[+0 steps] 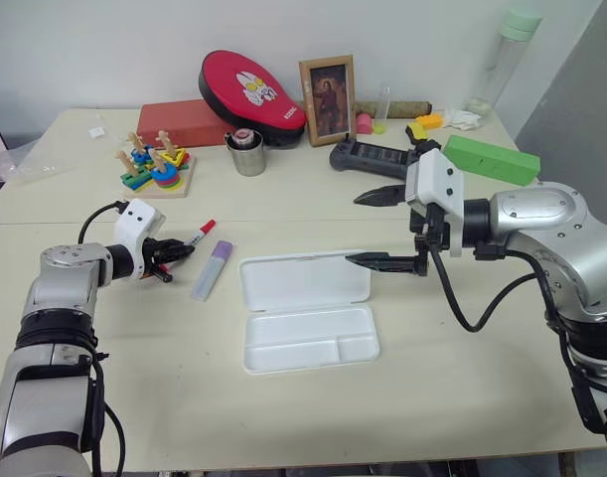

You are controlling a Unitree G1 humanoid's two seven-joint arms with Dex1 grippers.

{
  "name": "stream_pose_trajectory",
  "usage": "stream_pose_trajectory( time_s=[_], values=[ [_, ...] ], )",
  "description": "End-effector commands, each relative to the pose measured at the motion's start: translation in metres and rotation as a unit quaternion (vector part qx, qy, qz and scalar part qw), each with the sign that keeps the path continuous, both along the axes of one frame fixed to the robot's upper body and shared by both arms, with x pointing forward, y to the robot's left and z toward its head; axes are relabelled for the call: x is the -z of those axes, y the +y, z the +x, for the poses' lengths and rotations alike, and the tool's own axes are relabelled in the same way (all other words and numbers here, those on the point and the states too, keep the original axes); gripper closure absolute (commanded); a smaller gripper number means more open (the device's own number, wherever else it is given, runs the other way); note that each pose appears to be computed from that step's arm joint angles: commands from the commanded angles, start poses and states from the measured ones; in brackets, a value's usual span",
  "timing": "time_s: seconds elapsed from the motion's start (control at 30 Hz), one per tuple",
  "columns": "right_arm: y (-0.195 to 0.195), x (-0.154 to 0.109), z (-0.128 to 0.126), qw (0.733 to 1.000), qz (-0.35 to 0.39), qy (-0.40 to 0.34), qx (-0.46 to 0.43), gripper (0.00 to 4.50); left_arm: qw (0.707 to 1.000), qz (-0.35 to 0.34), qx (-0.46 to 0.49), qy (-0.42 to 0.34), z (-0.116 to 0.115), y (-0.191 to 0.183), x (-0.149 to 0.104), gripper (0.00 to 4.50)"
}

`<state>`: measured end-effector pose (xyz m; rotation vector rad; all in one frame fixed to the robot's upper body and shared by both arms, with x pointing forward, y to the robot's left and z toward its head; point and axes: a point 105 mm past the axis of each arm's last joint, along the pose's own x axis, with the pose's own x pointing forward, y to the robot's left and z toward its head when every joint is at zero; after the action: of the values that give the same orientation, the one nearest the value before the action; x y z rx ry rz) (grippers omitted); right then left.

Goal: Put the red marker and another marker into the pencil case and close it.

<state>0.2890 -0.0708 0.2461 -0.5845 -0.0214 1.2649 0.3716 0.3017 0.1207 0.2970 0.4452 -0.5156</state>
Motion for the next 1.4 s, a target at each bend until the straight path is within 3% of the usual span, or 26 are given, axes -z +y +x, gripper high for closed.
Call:
stream_pose_trajectory(
  time_s=[0.03, 0.3, 0.4, 0.63, 0.77, 0.97, 1.23, 1.4],
  values=[
    [-0.001, -0.012, -0.004, 1.000, 0.005, -0.024, -0.008, 0.00, 0.999, 0.005, 0.022, -0.040, -0.006, -0.005, -0.031, 4.07],
    [-0.007, -0.006, -0.005, 1.000, -0.007, -0.020, -0.008, 0.00, 0.991, 0.014, 0.095, -0.096, -0.030, -0.040, -0.088, 4.07],
    [-0.010, -0.003, -0.004, 1.000, -0.013, -0.019, -0.007, 0.00, 0.978, 0.020, 0.164, -0.131, -0.051, -0.073, -0.125, 4.07],
    [-0.021, 0.012, -0.005, 0.998, -0.059, -0.016, -0.013, 0.00, 0.953, -0.022, 0.273, -0.128, -0.083, -0.126, -0.141, 4.07],
    [-0.026, 0.013, -0.001, 0.997, -0.071, -0.030, -0.006, 0.00, 0.938, -0.067, 0.329, -0.086, -0.104, -0.147, -0.132, 4.07],
    [-0.029, 0.012, 0.001, 0.997, -0.072, -0.034, -0.001, 0.00, 0.921, -0.071, 0.382, -0.033, -0.124, -0.169, -0.102, 4.07],
    [-0.030, 0.011, 0.002, 0.997, -0.073, -0.036, 0.003, 0.00, 0.918, -0.009, 0.397, 0.013, -0.125, -0.170, -0.046, 4.07],
    [-0.030, 0.011, 0.003, 0.997, -0.071, -0.036, 0.002, 0.00, 0.916, 0.016, 0.401, 0.011, -0.112, -0.176, -0.015, 4.07]
  ],
)
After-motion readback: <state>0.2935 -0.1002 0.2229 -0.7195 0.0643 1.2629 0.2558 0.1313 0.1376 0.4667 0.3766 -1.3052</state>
